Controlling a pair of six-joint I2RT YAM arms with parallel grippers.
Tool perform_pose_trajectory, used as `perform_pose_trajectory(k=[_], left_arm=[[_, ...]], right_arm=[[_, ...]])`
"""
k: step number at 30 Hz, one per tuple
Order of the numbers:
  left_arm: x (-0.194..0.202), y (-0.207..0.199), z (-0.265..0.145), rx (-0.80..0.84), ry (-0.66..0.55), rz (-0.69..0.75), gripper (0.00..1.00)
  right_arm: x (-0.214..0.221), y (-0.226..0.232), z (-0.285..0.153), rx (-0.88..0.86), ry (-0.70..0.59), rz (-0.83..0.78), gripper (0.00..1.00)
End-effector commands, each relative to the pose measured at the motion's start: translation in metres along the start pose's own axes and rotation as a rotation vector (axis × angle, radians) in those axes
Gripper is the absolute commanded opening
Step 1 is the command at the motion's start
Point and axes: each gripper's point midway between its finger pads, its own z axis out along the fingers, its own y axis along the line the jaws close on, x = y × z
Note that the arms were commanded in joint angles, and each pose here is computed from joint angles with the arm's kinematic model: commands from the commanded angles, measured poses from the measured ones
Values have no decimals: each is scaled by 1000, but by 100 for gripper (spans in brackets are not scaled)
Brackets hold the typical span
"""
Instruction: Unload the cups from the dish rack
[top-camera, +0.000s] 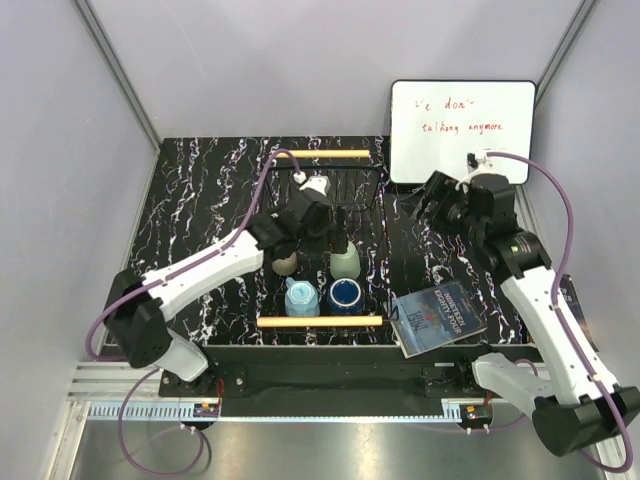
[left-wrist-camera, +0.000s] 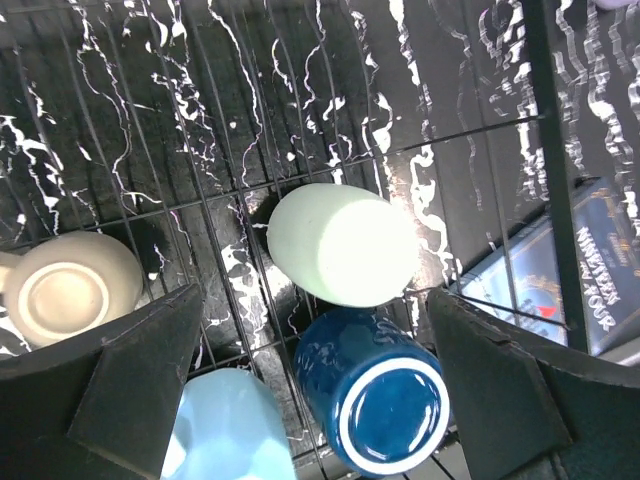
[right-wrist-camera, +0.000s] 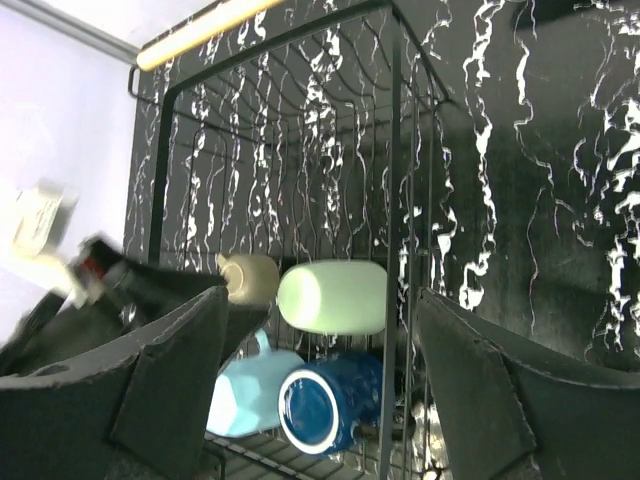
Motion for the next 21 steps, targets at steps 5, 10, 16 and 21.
perform_pose_trajectory(k=[5,10,16,21], left_arm=[[-4,-28,29,-11,12,52,99],[4,-36,49,-25,41,69,99],[12,-32,58,-43,63,70,97],[16,-26,57,-56,66,85,82]], right_arm=[[9,17,-31,-135,-45,-19,83],[19,13,-29,-138,-17,-14,83],[23,9,-26,-130,-11,-19,83],[26,6,-22,-126,-3,-8,82]])
